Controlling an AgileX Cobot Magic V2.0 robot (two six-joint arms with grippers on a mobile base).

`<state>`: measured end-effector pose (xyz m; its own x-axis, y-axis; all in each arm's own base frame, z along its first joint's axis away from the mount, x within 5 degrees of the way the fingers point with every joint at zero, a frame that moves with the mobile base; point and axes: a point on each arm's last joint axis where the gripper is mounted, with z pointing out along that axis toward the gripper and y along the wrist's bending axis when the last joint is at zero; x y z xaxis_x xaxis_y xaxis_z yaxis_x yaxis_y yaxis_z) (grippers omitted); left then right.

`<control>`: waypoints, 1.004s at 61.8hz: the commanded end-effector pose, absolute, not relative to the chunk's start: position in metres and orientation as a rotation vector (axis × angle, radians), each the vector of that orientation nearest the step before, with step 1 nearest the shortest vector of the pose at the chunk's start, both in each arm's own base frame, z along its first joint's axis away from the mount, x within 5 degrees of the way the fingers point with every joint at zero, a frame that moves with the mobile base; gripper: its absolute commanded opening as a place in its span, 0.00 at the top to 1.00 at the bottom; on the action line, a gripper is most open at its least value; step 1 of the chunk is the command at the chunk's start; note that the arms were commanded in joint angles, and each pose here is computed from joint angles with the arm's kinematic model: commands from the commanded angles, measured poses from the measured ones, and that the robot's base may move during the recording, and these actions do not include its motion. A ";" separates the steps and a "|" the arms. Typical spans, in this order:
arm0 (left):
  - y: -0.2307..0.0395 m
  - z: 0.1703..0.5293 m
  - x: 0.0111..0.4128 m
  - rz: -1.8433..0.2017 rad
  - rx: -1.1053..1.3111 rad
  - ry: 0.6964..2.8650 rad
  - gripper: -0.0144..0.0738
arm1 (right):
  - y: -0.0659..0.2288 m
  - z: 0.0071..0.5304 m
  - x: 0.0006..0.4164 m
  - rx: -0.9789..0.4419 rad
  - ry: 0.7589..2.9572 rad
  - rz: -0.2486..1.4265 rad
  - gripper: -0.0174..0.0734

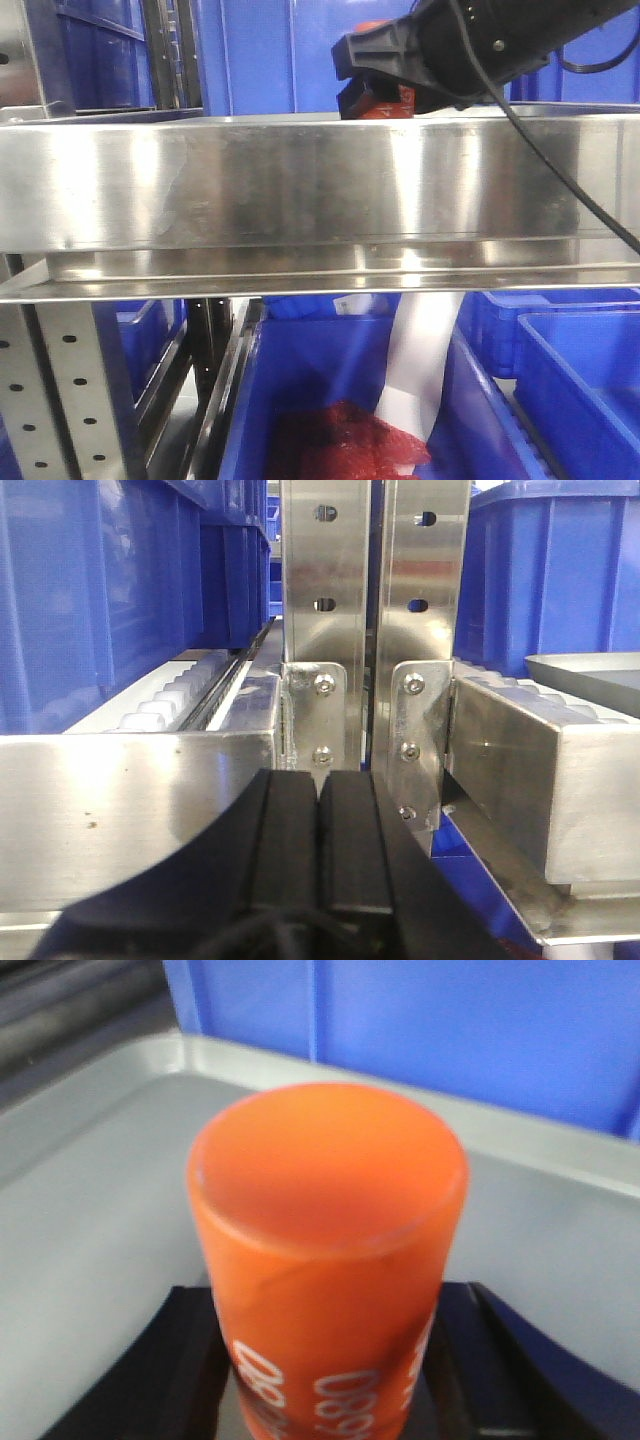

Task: Grab orange capacitor from left shelf to right conveyor
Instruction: 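Lift the orange cylinder with the right gripper up off the shelf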

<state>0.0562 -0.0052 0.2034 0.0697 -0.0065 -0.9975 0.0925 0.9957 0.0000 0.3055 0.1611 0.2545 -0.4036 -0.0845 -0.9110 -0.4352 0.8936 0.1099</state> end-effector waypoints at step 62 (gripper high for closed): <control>-0.005 0.213 0.056 -0.085 0.065 1.415 0.96 | 0.029 0.349 0.064 -0.274 1.597 0.412 0.75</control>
<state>0.0562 -0.0052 0.2034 0.0697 -0.0065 -0.9975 0.0925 0.9957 0.0000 0.0823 0.0388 0.3416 -0.1500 0.0533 -0.9872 -0.4122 0.9043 0.1114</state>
